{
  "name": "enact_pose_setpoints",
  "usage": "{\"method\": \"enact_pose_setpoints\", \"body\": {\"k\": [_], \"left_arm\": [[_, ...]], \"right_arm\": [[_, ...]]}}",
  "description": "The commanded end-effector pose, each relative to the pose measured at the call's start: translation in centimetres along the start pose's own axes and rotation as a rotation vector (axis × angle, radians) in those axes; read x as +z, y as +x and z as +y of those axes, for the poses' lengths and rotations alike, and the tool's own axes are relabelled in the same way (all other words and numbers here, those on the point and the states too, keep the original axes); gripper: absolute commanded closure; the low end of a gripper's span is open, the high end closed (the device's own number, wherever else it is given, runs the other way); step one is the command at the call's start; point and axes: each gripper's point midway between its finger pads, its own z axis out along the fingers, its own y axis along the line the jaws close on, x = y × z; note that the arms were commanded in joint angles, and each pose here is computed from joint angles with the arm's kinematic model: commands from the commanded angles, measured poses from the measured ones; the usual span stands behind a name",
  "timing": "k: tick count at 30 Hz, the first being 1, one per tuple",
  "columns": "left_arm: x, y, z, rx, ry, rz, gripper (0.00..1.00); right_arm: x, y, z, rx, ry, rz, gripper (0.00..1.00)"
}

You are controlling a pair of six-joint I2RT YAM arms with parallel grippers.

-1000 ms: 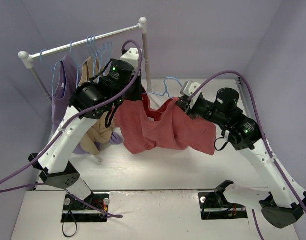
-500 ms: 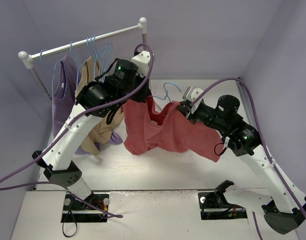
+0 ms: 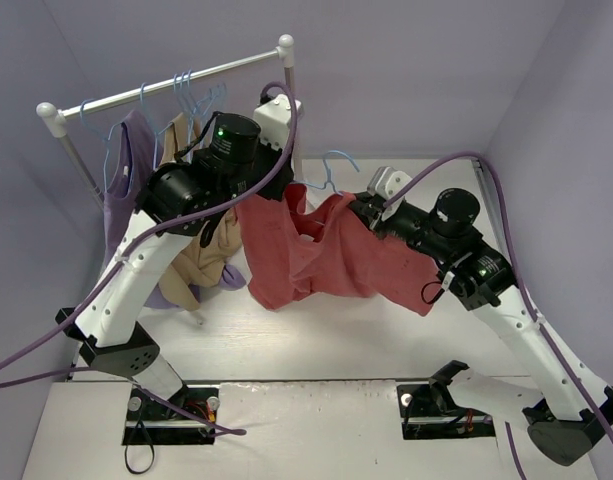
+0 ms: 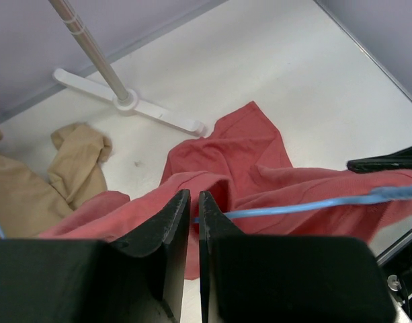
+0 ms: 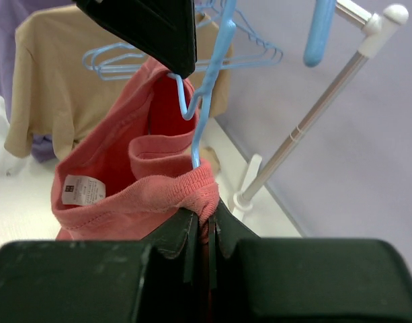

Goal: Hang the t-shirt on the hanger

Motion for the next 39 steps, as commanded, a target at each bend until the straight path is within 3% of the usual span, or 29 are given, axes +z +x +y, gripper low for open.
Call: {"method": "enact_pose_setpoints", "body": {"k": [1, 8, 14, 17, 24, 32, 39], "left_arm": [[-4.3, -4.8, 0.6, 0.03, 0.005, -0.187, 0.93], [-5.4, -5.8, 1.2, 0.064, -0.014, -0.225, 0.91], [-7.2, -4.8, 5.3, 0.146, -0.108, -0.219, 0.59], [-7.1, -2.4, 6.7, 0.249, -0.079, -0.168, 0.52], [-8.0, 1.9, 8.2, 0.528, 0.108, -0.137, 0.49], [-6.3, 5.1, 7.3, 0.627, 0.369, -0.117, 0.48], [-4.6, 7.2, 6.9, 0.662, 0.462, -0.093, 0.48]], "right_arm": [[0.7, -7.3, -1.5, -0.056, 0.02, -0.262, 1.0], [1.1, -8.9, -1.6, -0.027, 0.001, -0.371, 1.0], [1.0, -8.5, -1.7, -0.01, -0.007, -0.382, 1.0], [1.2, -8.1, -1.3, -0.003, -0.029, -0.376, 1.0], [1.7, -6.6, -0.4, 0.014, -0.071, -0.351, 1.0], [1.8, -5.9, 0.7, 0.027, -0.124, -0.345, 1.0], [1.9, -5.1, 1.6, 0.043, -0.164, -0.333, 1.0]]}}
